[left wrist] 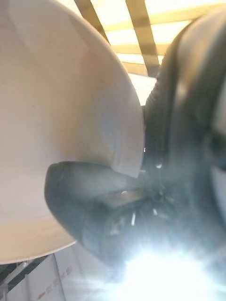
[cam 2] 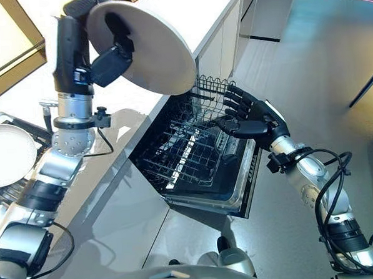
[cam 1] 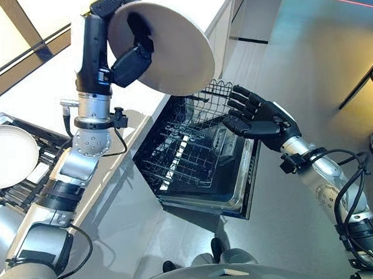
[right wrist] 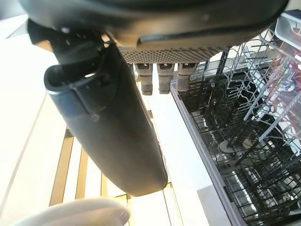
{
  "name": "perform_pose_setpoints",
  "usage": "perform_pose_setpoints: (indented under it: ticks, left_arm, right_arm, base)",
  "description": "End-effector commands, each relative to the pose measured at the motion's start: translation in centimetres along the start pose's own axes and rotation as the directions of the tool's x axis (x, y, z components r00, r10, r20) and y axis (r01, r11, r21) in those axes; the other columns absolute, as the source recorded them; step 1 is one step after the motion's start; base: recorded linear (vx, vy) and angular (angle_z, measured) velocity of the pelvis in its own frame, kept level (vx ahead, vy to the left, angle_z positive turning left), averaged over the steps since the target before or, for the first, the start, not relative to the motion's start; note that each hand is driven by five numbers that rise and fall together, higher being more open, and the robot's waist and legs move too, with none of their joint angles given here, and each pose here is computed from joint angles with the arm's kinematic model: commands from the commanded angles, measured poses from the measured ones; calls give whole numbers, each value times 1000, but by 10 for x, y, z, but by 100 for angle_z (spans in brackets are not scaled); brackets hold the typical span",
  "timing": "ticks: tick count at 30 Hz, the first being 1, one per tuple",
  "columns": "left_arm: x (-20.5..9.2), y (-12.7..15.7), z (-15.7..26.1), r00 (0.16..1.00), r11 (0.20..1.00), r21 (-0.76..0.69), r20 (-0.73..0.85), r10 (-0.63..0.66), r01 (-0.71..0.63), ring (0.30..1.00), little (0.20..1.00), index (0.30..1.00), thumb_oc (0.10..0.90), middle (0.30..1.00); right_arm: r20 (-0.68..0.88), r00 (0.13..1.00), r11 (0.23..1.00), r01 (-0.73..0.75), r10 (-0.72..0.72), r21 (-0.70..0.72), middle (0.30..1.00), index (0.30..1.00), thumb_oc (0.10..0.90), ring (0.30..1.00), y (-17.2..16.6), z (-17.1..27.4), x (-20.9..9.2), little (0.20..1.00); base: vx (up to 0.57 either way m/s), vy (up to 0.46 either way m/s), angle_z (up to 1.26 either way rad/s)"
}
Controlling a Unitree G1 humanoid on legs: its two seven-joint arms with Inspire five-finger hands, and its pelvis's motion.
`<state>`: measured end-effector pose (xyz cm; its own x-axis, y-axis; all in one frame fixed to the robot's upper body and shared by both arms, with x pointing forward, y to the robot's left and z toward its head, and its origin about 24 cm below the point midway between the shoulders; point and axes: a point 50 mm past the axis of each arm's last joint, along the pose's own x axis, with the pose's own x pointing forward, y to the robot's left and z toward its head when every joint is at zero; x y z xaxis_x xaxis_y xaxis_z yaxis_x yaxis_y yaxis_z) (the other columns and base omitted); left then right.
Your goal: Pick up plates and place into dishwasher.
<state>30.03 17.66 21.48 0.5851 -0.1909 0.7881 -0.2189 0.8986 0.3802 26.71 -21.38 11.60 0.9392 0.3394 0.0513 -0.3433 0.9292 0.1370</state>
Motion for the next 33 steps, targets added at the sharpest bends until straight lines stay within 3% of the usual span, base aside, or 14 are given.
perform_pose_setpoints:
  ticks: [1, 19, 33]
  left_arm:
    - [41, 7, 22, 974, 994, -33, 200, 110, -106, 300, 200, 300, 100, 300]
    - [14, -40, -14, 1000, 994, -111, 9, -3, 4, 300, 200, 300, 100, 300]
    - [8, -56, -24, 998, 991, -130, -58, -39, 31, 300, 200, 300, 100, 300]
  right_arm:
    - [256, 959, 992, -122, 124, -26, 900, 900, 800, 900, 15, 59, 23, 900]
    - [269, 919, 938, -327, 287, 117, 900, 900, 800, 900, 45, 57, 32, 900]
    - [309, 883, 877, -427, 352, 220, 900, 900, 800, 900, 66, 56, 37, 900]
  base:
    - [24, -20, -5]
    - [9, -7, -3]
    - [0, -3, -2]
